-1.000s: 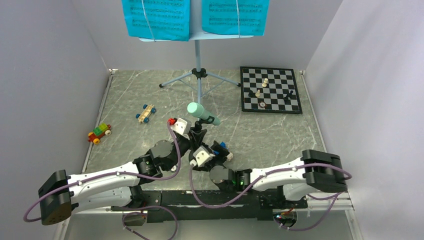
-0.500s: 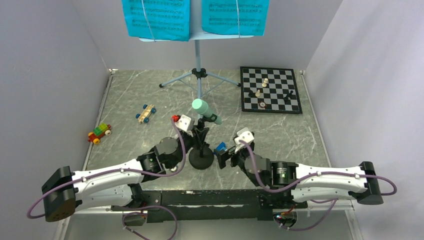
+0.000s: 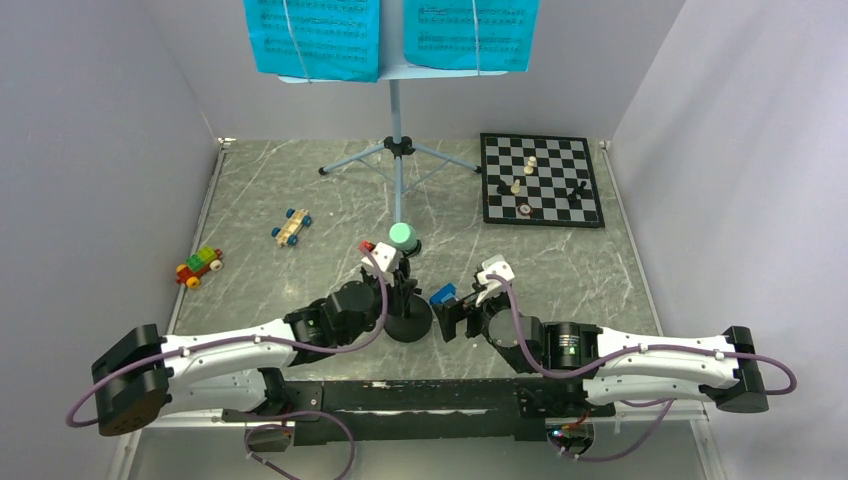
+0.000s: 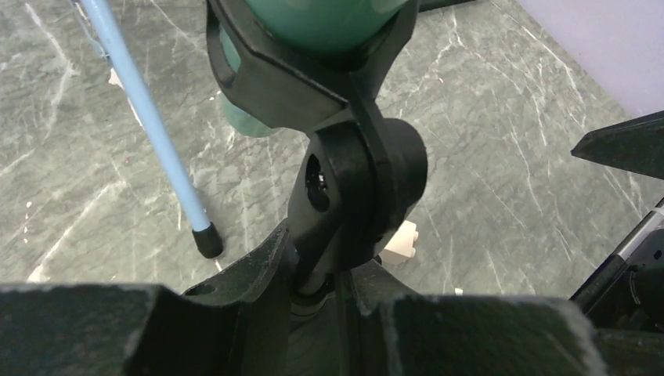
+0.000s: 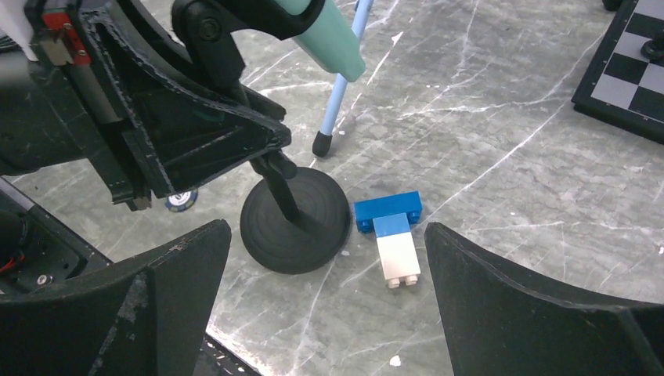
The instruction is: Pack up the instrument practice props
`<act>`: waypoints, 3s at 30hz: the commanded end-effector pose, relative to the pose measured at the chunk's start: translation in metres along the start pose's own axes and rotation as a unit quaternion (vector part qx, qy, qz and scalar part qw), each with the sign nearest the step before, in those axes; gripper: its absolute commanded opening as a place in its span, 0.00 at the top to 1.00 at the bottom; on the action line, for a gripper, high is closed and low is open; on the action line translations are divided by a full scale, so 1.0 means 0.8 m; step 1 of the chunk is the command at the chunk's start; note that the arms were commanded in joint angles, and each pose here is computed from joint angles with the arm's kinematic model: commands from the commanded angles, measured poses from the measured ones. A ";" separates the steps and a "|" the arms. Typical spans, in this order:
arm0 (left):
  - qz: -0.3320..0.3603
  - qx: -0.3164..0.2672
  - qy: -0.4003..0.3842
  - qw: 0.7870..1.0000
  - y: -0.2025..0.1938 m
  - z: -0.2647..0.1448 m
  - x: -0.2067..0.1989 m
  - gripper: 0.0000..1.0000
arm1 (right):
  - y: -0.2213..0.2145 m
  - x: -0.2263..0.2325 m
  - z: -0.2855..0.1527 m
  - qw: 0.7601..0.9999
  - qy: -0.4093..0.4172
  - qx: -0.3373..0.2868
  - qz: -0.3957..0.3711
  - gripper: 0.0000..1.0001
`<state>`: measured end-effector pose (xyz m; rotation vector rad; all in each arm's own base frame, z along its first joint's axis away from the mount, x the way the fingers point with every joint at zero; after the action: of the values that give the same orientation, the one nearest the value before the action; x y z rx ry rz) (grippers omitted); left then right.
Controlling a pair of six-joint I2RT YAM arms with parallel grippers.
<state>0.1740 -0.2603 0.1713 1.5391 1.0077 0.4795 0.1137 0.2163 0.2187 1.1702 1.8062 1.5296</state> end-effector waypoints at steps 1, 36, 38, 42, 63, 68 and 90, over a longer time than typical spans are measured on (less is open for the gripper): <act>0.022 0.149 0.033 0.988 -0.100 -0.034 0.038 1.00 | 0.000 0.000 -0.001 1.000 0.000 0.000 0.019 0.00; 0.002 0.061 -0.052 0.997 -0.036 -0.057 0.003 0.39 | -0.007 -0.006 -0.004 1.000 -0.003 0.006 0.017 0.00; 0.002 0.061 -0.050 0.997 -0.035 -0.058 0.005 0.37 | -0.007 -0.005 -0.004 1.000 -0.002 0.005 0.018 0.00; 0.001 0.060 -0.049 0.997 -0.033 -0.058 0.004 0.34 | -0.007 -0.005 -0.004 1.000 -0.002 0.006 0.019 0.00; 0.004 -0.022 -0.082 0.996 0.026 -0.089 0.003 0.01 | 0.001 -0.011 -0.010 1.000 -0.009 0.004 0.018 0.00; 0.005 -0.089 -0.132 0.987 0.057 -0.105 -0.008 0.03 | 0.001 -0.012 -0.011 1.000 -0.010 0.004 0.018 0.00; 0.092 -0.116 -0.147 0.978 0.108 -0.074 -0.041 0.44 | 0.001 -0.019 -0.016 1.000 -0.018 0.007 0.025 0.00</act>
<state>0.1341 -0.2423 0.2411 1.5342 0.6027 0.4298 0.1095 0.1998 0.2069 1.2181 1.8307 1.4819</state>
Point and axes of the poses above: each gripper's point midway between its finger pads, its own z axis out along the fingers, its own x axis along the line the jaws close on, y = z × x, the point moved 5 cm from there along -z, back along the fingers, and after that the axes turned 1 degree about z, right-handed, at the moved point
